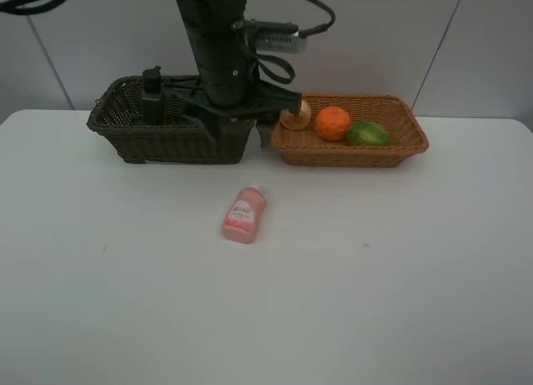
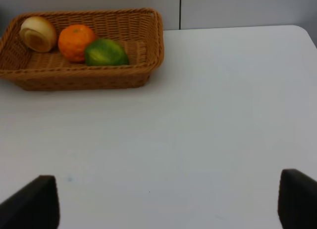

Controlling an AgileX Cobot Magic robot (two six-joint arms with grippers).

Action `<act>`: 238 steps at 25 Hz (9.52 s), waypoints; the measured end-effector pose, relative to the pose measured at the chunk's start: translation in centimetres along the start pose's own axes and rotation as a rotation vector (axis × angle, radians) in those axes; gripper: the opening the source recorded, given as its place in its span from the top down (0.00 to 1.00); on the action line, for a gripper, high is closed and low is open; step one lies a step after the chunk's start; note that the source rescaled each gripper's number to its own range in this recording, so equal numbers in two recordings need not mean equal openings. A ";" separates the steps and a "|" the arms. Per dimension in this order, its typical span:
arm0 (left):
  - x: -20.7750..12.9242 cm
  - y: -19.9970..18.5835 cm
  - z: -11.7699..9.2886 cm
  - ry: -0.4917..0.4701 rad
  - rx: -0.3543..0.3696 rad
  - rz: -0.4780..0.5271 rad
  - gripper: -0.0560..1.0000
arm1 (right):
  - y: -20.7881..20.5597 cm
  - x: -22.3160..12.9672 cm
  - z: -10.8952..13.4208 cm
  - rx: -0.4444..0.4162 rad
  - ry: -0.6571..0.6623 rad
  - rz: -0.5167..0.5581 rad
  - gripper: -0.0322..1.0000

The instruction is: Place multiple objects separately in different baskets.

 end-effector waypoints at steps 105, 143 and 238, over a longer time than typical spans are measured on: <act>6.3 -2.5 8.6 0.048 0.092 -0.433 0.32 | 0.0 0.0 0.0 0.000 0.000 0.000 0.10; 3.6 6.3 15.8 -0.038 -0.103 -0.576 0.32 | 0.0 0.0 0.0 0.000 0.000 0.000 0.10; -32.7 -19.7 19.6 -0.091 0.085 -0.768 0.08 | 0.0 0.0 0.0 0.000 0.000 0.000 0.10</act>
Point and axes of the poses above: a point on each arm's last joint axis where the gripper is mounted, y pointing out along that axis toward the gripper, z along the wrist's bending axis when the last joint is at zero, x = y × z, the point moved 3 cm from there along y, pointing out along that axis toward the gripper, and after that the axes turned 2 degrees about -y, right-handed, at the moved point
